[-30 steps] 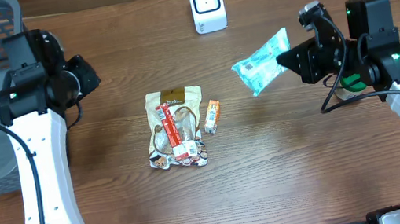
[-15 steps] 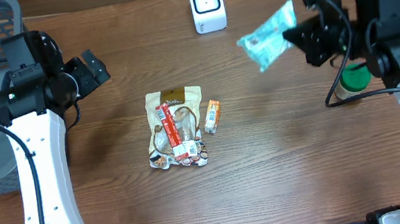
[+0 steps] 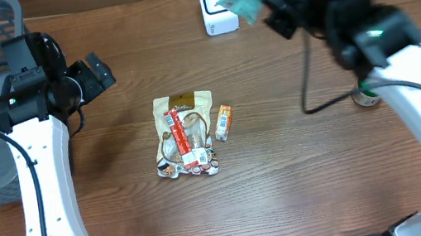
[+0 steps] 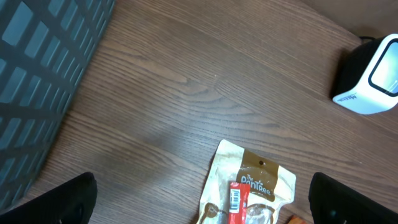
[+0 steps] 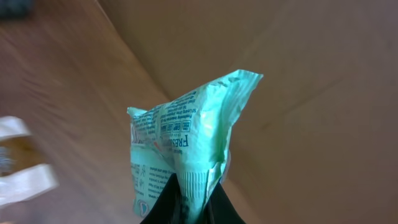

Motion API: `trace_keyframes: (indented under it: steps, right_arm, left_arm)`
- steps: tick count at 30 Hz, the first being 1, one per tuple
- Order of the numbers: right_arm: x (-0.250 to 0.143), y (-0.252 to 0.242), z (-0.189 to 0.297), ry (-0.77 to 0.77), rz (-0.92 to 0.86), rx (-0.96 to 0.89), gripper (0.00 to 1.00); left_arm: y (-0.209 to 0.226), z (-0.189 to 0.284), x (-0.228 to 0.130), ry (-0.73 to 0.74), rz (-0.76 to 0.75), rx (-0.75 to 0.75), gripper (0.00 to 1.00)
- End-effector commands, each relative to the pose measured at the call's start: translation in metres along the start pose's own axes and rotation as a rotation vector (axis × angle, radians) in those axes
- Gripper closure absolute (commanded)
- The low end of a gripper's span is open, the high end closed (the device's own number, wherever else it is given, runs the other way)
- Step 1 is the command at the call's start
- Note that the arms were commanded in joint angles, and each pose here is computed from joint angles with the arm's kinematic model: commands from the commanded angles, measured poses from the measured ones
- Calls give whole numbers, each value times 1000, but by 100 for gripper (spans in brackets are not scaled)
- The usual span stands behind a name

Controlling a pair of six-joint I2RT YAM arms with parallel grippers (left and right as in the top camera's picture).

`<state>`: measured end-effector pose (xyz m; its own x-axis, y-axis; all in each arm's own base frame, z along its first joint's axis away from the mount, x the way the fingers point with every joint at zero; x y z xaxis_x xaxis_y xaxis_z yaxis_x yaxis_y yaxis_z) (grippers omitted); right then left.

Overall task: Scan the item barcode
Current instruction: 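Hold the wipes pack's label in front of the white barcode scanner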

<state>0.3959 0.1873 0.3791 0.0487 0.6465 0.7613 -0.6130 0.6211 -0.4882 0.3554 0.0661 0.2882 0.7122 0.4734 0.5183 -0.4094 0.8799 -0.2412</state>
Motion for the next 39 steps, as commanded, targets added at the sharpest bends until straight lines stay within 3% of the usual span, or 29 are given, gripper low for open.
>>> trace_keyframes:
  steps: [1,8,18,29,39]
  right_arm:
    - [1,-9,-28,100,244,-202,97]
    - [-11,3,-91,162,397,-317,97]
    - [-35,16,-172,98,386,-503,97]
    - [-58,29,-213,41,471,-622,97]
    - [-80,46,-235,54,564,-596,97]
  left_arm:
    - [0,11,5,-37,-14,-3,0]
    - [0,11,5,-37,-14,-3,0]
    - [0,11,5,-37,-14,-3,0]
    - [0,11,5,-37,-14,-3,0]
    - [0,11,5,-37,-14,-3,0]
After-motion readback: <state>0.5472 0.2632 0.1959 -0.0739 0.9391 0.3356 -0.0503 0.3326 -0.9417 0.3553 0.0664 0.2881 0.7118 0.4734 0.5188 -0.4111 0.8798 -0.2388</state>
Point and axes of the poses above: each gripper's point midway between its finger pads, its own z axis back along the fingers, its own y axis along the line the jaws close on, x = y × z, the point moved 7 cm from there along z, back along the fingers
